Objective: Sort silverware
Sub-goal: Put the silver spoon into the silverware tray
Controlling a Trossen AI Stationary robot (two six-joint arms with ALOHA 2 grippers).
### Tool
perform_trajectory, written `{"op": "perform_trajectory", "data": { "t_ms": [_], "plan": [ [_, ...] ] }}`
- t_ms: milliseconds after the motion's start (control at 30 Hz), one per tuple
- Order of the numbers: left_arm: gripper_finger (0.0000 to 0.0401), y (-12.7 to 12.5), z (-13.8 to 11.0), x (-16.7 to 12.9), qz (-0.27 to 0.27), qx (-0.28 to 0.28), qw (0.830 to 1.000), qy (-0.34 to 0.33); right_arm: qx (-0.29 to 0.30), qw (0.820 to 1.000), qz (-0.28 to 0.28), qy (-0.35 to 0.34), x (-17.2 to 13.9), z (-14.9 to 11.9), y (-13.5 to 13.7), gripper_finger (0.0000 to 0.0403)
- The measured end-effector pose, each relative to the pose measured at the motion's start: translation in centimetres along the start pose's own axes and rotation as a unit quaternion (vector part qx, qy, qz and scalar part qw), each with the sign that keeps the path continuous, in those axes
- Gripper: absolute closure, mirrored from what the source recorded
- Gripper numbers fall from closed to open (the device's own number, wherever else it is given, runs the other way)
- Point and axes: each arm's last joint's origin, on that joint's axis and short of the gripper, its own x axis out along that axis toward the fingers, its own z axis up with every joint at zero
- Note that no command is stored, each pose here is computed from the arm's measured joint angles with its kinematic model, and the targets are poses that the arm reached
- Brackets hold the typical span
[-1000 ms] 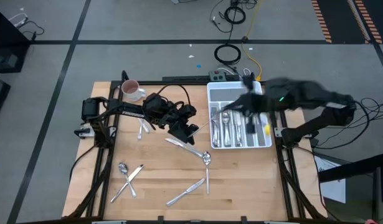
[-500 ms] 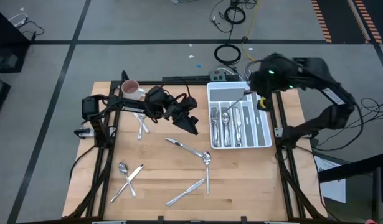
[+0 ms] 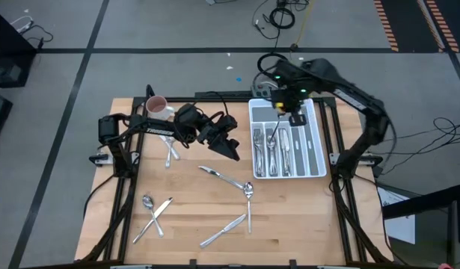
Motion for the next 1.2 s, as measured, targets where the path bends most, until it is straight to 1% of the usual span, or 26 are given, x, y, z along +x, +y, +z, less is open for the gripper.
{"op": "perform_trajectory", "data": {
  "t_ms": [67,167,233,300,367,500,600,667,733,800,867,1033,1200],
  "plan": [
    [0.0221,0.0,0.0,0.0,0.0,0.001,1.0,-0.003,-0.011,1.0,0.017,0.016,1.7,0.6,-0.8,0.0403],
    [0.0221,0.0,0.0,0.0,0.0,0.01,1.0,-0.005,-0.019,0.998,0.059,0.019,3.6,1.2,-1.7,0.0403],
    [0.0221,0.0,0.0,0.0,0.0,0.01,1.0,-0.005,-0.022,0.996,0.085,0.021,5.1,1.5,-2.3,0.0403],
    [0.0221,0.0,0.0,0.0,0.0,0.011,1.0,-0.005,-0.034,0.993,0.105,0.039,6.7,1.4,-2.6,0.0403],
    [0.0221,0.0,0.0,0.0,0.0,0.012,1.0,-0.005,-0.038,0.99,0.124,0.053,7.9,0.9,-2.7,0.0403],
    [0.0221,0.0,0.0,0.0,0.0,0.014,1.0,-0.005,-0.021,0.98,0.181,0.081,10.6,-1.1,-2.7,0.0403],
    [0.0221,0.0,0.1,-0.1,0.001,0.024,1.0,-0.006,-0.01,0.973,0.212,0.09,12.2,-2.0,-2.3,0.0403],
    [0.0221,0.0,0.1,-0.2,0.002,0.026,1.0,-0.007,-0.01,0.973,0.215,0.089,13.0,-2.1,-2.1,0.0403],
    [0.0221,0.0,0.1,-0.2,0.002,0.027,1.0,-0.007,-0.01,0.972,0.221,0.073,13.4,-2.0,-2.1,0.0403],
    [0.0221,0.0,0.1,-0.2,0.002,0.027,1.0,-0.007,-0.018,0.972,0.229,0.05,13.6,-1.9,-2.0,0.0403],
    [0.0221,0.0,0.1,-0.2,0.002,0.027,1.0,-0.007,-0.031,0.973,0.224,0.043,13.8,-1.8,-2.1,0.0403],
    [0.0221,0.0,0.1,-0.2,0.002,0.027,1.0,-0.007,-0.047,0.972,0.228,0.041,15.5,-1.7,-2.3,0.0403],
    [0.0221,0.0,0.1,-0.2,0.002,0.027,1.0,-0.007,-0.054,0.966,0.249,0.053,17.8,-1.4,-2.6,0.0403]
  ]
}}
